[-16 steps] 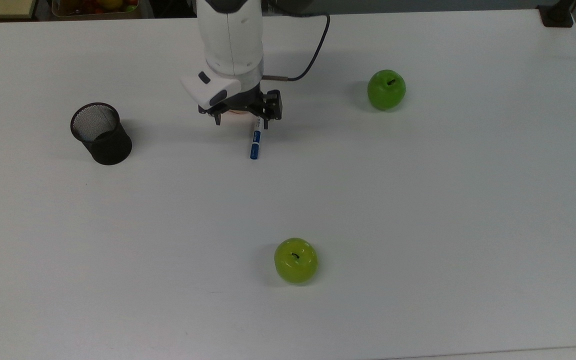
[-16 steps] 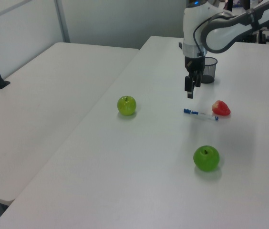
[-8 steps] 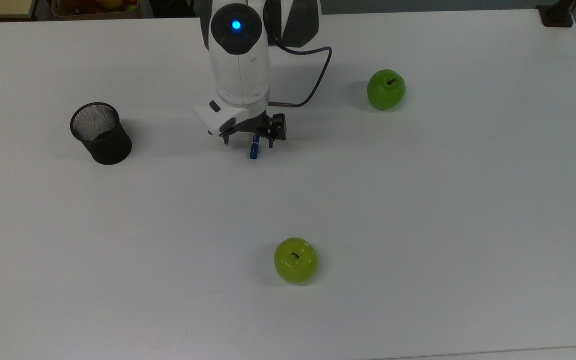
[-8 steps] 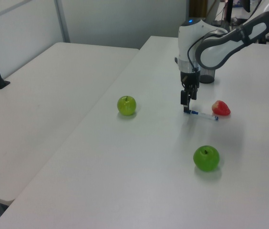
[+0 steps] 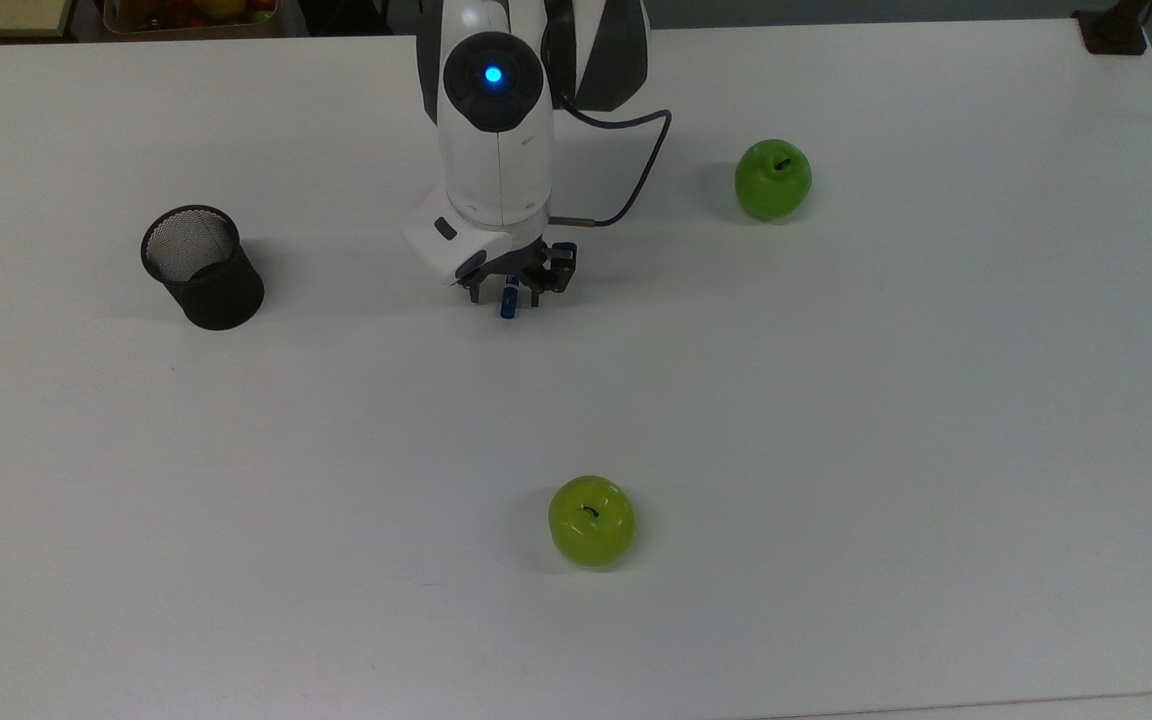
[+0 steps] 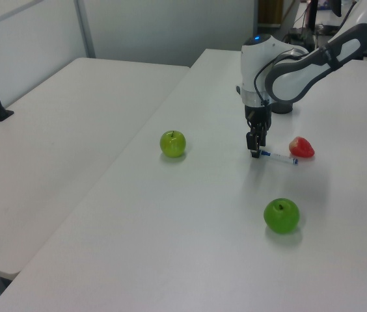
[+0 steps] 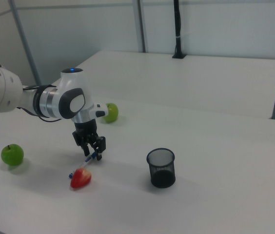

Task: Place marker
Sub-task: 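Close the gripper on the marker near its blue cap, then lift the marker and carry it over the black mesh pen cup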

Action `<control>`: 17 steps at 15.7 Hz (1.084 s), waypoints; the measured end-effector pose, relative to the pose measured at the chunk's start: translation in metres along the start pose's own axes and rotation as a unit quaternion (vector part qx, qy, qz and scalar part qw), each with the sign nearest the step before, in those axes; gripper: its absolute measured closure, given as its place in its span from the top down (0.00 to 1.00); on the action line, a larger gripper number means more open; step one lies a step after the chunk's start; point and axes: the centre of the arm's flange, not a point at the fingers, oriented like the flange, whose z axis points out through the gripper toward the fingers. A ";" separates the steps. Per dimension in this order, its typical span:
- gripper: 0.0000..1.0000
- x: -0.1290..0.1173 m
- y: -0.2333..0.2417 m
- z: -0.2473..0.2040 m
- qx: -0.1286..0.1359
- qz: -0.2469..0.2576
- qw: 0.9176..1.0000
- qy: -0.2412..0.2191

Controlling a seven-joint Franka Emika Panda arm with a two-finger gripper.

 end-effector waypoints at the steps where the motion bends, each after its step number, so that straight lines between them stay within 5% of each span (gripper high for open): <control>1: 0.64 0.000 0.000 0.000 0.000 0.000 1.000 0.000; 4: 0.37 0.000 0.000 0.000 0.000 0.000 1.000 0.000; 8: 0.17 0.000 0.000 -0.001 0.000 0.000 1.000 0.001; 17: 0.17 0.001 0.000 -0.006 0.000 0.000 1.000 0.005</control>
